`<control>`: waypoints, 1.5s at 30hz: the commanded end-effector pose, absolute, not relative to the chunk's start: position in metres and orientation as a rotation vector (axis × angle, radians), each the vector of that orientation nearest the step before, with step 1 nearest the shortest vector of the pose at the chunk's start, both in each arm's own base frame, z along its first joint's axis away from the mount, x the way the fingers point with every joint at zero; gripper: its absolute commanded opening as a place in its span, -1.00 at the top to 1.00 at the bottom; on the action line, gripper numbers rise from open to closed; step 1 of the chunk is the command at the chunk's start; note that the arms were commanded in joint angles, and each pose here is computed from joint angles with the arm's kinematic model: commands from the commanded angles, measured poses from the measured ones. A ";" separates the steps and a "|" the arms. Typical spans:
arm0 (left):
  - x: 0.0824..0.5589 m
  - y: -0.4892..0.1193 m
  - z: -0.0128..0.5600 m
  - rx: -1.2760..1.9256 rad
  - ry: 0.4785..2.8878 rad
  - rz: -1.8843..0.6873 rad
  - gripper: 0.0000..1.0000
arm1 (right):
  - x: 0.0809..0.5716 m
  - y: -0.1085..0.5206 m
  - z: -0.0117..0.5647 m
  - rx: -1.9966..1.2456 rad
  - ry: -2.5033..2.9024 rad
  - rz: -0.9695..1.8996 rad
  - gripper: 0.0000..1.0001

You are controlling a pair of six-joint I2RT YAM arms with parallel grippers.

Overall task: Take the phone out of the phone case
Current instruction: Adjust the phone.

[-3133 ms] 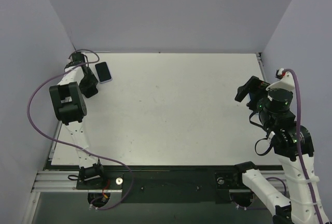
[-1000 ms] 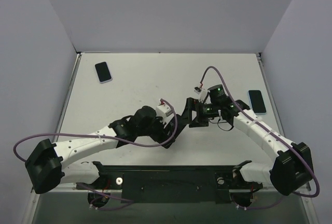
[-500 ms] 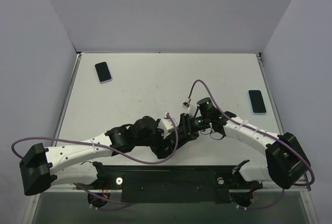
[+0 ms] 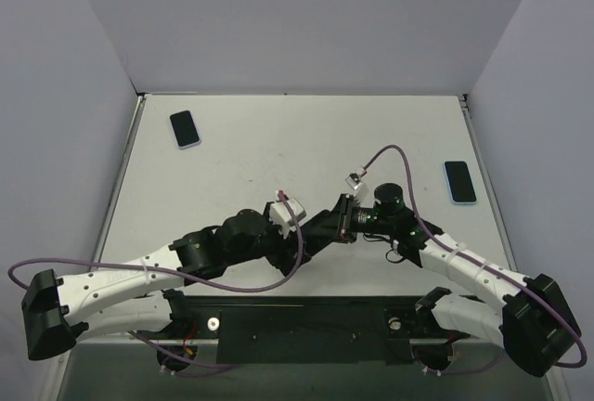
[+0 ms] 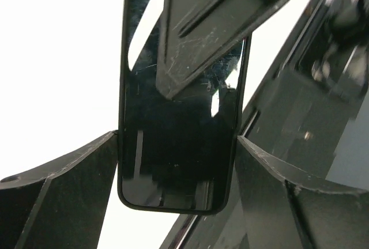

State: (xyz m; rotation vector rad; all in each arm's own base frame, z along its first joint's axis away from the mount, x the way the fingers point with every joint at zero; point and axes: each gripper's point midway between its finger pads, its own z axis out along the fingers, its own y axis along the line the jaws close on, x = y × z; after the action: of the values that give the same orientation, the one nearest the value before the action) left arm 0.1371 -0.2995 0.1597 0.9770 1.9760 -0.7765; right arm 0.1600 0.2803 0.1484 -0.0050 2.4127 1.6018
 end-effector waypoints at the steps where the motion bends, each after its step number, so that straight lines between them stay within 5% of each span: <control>1: 0.188 -0.271 0.250 0.250 1.842 -0.850 -0.70 | 0.213 0.267 0.207 0.220 2.036 1.591 1.00; 8: 0.202 -0.209 0.257 -0.483 1.777 -0.996 -0.77 | 0.236 0.244 0.248 0.344 1.778 1.547 1.00; 11: 0.196 -0.210 0.280 -0.640 1.616 -1.283 -0.78 | 0.244 0.230 0.274 0.419 1.595 1.560 1.00; 27: 0.169 -0.280 0.323 -0.373 1.283 -1.954 -0.75 | 0.230 0.237 0.298 0.574 1.346 1.771 1.00; 40: 0.200 -0.281 0.321 -0.353 1.341 -1.896 0.69 | 0.193 0.271 0.267 0.333 1.561 1.704 1.00; 43: 0.199 -0.279 0.317 -0.325 1.366 -1.867 0.73 | 0.185 0.277 0.258 0.263 1.651 1.657 1.00; 45: 0.198 -0.276 0.318 -0.298 1.366 -1.850 1.00 | 0.176 0.285 0.255 0.177 1.702 1.658 1.00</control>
State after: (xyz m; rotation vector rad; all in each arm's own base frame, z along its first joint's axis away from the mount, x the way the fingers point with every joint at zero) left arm 0.1950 -0.2877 0.2720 -0.3923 1.5223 -1.8609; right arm 0.2047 0.2627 0.2569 0.4299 1.5829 1.6530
